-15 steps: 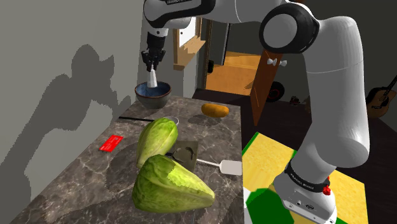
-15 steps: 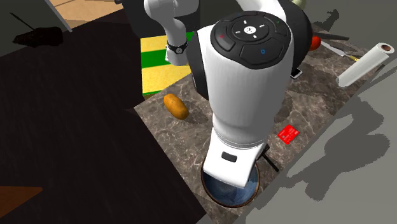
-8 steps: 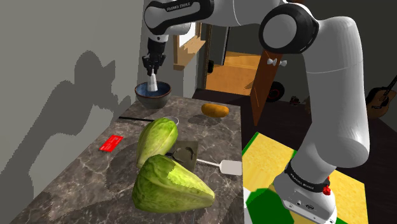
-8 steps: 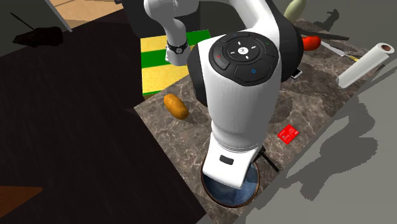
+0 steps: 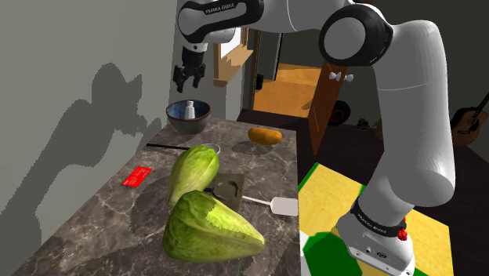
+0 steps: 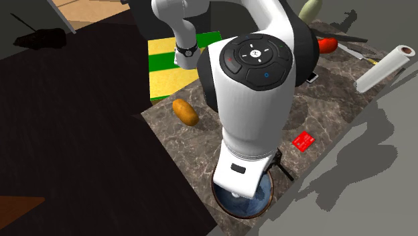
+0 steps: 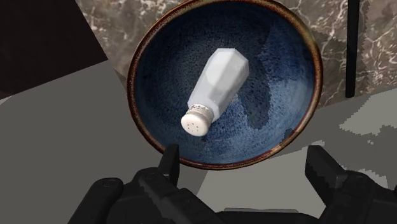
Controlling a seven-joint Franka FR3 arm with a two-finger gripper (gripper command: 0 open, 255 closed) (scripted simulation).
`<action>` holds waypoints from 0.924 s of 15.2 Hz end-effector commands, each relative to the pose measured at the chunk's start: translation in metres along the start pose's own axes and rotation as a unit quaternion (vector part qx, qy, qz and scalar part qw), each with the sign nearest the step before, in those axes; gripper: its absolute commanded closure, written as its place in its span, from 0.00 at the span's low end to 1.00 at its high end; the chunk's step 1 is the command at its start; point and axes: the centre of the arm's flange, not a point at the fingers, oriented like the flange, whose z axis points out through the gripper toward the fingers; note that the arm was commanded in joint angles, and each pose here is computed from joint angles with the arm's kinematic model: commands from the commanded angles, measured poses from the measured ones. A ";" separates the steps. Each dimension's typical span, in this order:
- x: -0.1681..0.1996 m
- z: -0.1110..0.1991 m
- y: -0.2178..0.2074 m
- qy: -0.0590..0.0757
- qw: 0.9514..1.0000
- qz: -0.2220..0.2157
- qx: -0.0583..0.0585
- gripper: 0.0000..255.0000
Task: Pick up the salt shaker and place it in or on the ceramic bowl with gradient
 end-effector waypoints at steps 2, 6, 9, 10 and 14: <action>0.000 0.000 0.000 0.000 1.000 0.000 0.000 0.00; 0.000 -0.050 0.000 0.000 1.000 0.000 0.000 0.00; 0.000 -0.050 0.000 0.000 1.000 0.000 0.000 0.00; 0.000 -0.050 0.000 0.000 1.000 0.000 0.000 0.00; 0.000 -0.050 0.000 0.000 1.000 0.000 0.000 0.00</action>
